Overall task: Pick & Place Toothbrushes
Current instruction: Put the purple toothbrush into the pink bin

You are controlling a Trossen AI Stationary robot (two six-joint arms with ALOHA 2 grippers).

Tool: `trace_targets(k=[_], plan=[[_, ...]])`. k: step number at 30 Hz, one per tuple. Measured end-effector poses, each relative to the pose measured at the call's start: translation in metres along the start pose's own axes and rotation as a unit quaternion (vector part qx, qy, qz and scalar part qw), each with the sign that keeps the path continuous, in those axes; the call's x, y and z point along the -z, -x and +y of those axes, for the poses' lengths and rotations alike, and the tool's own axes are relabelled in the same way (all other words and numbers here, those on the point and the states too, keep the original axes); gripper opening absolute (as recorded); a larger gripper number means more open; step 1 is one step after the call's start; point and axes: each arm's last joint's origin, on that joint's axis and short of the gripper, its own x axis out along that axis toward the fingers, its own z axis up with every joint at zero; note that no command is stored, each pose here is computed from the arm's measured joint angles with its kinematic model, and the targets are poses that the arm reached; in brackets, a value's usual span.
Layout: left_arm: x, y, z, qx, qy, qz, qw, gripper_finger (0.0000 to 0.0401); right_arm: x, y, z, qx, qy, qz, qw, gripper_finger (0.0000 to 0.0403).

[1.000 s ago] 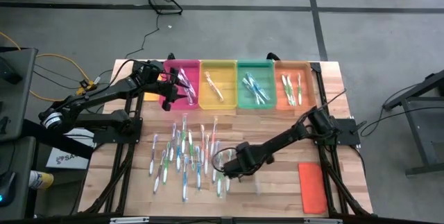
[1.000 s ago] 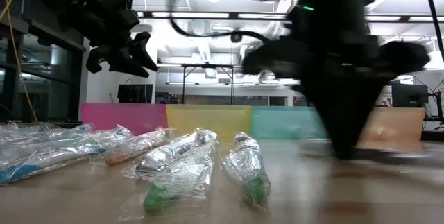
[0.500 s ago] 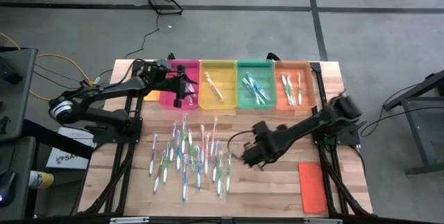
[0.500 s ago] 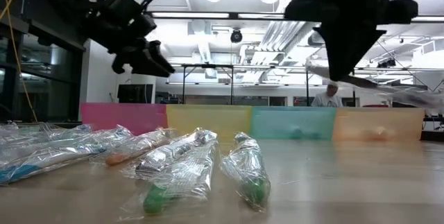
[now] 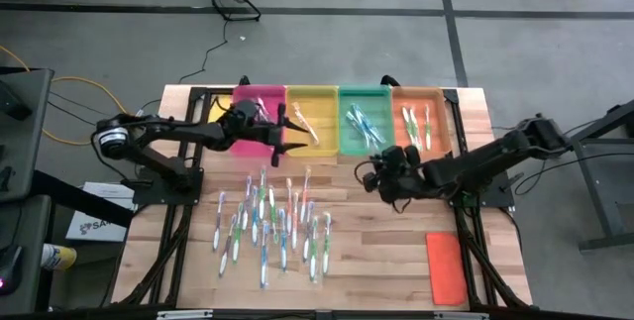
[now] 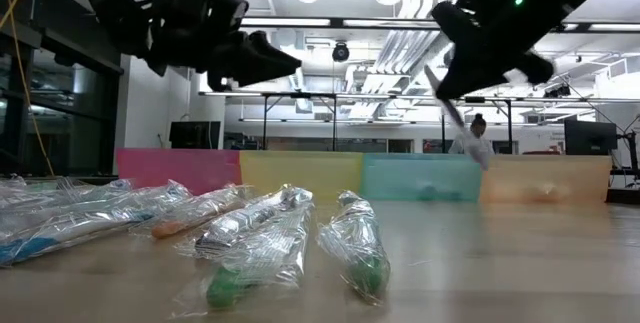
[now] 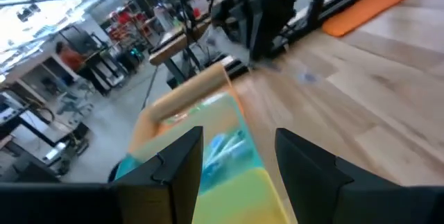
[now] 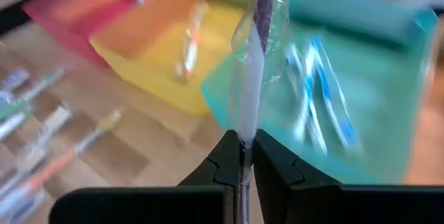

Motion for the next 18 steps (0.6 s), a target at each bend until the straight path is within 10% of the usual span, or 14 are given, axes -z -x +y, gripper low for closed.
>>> trace_targets(k=[18], plan=[[0.012,-0.059,0.032,0.012,0.077,0.001,0.997,0.0175,-0.07,-0.061,-0.024,-0.147,0.095,-0.194,0.965,0.0017]])
